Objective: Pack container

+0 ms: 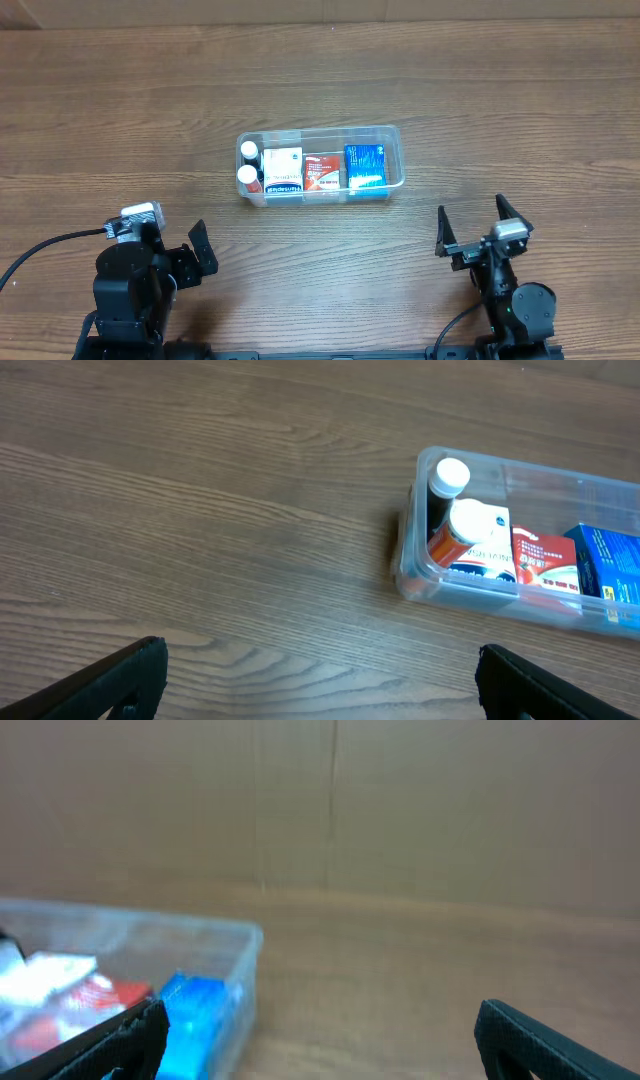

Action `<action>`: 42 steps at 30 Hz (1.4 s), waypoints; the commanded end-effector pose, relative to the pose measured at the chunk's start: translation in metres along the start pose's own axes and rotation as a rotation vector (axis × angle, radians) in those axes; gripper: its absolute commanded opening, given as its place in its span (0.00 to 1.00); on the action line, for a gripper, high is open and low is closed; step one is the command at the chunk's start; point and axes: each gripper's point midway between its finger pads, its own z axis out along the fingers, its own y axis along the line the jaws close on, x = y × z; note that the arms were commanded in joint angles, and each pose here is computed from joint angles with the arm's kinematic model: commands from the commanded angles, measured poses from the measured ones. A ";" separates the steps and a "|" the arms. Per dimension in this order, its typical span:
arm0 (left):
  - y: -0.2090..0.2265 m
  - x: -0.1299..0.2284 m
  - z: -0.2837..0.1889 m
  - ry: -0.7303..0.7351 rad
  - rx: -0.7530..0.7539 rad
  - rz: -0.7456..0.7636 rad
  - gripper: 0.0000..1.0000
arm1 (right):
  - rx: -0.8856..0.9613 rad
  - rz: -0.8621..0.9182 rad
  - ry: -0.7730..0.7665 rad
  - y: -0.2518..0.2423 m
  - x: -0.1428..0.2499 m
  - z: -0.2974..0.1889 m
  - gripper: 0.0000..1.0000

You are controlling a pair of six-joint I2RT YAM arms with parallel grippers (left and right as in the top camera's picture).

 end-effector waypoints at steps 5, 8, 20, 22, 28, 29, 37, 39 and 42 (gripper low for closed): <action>0.001 -0.001 0.000 -0.004 -0.006 0.018 1.00 | -0.004 -0.041 -0.003 0.001 0.002 0.000 1.00; 0.001 -0.001 0.000 -0.004 -0.006 0.018 1.00 | -0.004 -0.041 -0.003 0.001 0.002 0.000 1.00; 0.001 -0.001 0.000 -0.004 -0.006 0.018 1.00 | -0.004 -0.041 -0.004 0.001 0.002 0.000 1.00; 0.001 -0.001 0.000 -0.004 -0.006 0.018 1.00 | -0.004 -0.041 -0.004 0.001 0.002 0.000 1.00; 0.001 -0.001 0.000 -0.004 -0.006 0.018 1.00 | -0.004 -0.041 -0.003 0.001 0.002 0.000 1.00; 0.001 -0.001 0.000 -0.004 -0.006 0.018 1.00 | -0.004 -0.041 -0.004 0.001 0.002 0.000 1.00; 0.001 -0.001 -0.003 -0.017 -0.003 0.017 1.00 | -0.004 -0.041 -0.003 0.001 0.002 0.000 1.00; 0.003 0.007 -0.006 -0.009 -0.005 0.018 1.00 | -0.004 -0.041 -0.003 0.001 0.002 0.000 1.00; 0.004 0.021 -0.005 -0.016 0.018 0.016 1.00 | -0.004 -0.041 -0.003 0.001 0.002 0.000 1.00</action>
